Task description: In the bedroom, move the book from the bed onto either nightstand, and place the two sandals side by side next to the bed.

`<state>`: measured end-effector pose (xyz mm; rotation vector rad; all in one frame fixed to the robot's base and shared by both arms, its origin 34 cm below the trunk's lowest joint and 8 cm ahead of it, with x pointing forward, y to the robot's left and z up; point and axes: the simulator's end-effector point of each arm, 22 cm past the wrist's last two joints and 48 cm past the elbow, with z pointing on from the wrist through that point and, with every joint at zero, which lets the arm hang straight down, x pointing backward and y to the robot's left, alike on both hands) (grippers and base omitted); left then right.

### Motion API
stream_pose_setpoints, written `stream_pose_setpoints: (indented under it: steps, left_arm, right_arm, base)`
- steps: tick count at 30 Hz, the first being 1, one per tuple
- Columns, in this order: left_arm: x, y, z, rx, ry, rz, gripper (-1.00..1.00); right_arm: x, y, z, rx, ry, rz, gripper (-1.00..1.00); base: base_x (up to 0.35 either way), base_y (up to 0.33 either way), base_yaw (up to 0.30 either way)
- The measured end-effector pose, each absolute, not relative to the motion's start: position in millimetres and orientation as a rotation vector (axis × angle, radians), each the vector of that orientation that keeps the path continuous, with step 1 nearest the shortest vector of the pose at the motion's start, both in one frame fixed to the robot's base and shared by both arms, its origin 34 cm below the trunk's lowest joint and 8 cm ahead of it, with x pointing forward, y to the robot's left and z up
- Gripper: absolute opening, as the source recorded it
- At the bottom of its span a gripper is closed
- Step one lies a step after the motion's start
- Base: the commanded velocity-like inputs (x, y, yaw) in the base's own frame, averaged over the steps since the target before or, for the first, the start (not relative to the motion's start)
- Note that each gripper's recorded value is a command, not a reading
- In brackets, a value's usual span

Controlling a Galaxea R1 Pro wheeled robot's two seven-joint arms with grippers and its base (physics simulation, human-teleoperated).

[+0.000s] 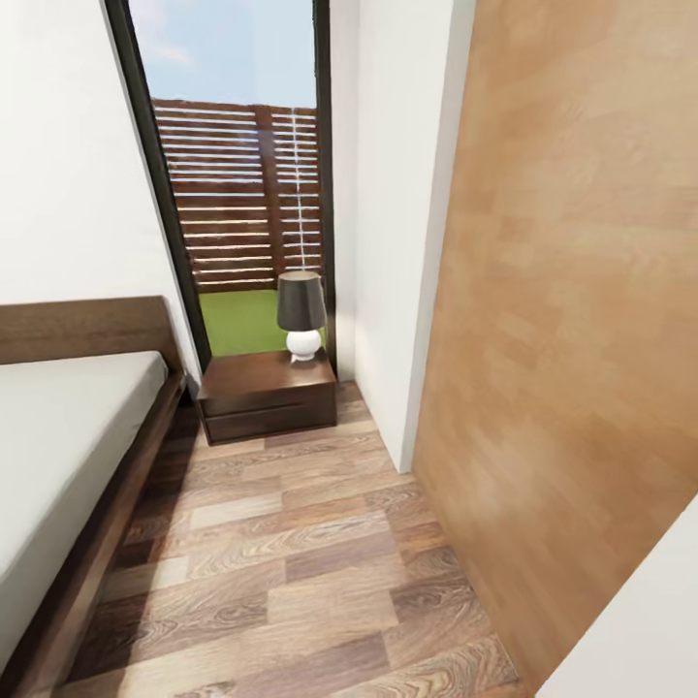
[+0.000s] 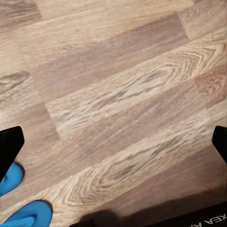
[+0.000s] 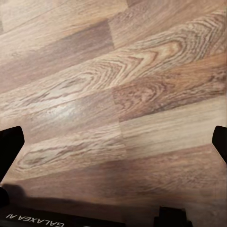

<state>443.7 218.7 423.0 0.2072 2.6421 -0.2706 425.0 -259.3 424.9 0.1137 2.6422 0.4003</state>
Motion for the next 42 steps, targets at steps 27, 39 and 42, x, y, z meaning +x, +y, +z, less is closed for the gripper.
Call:
stream_pose_setpoints:
  steps: [27, 39, 42]
  left_arm:
    - [442.8, 217.6, 422.6, 0.208, 2.644, -0.273, 1.0]
    - [442.7, 215.2, 422.6, 0.208, 2.643, -0.277, 1.0]
    - [442.7, 215.1, 422.6, 0.208, 2.643, -0.277, 1.0]
  right_arm:
    - [424.5, -259.1, 424.5, 0.11, 2.644, 0.4, 1.0]
    - [424.4, -258.5, 424.4, 0.11, 2.645, 0.401, 1.0]
    - [424.4, -258.5, 424.4, 0.11, 2.645, 0.401, 1.0]
  base:
    - [0.142, -0.004, -0.001]
    - [0.133, -0.096, 0.0]
    - [0.018, -0.013, 0.0]
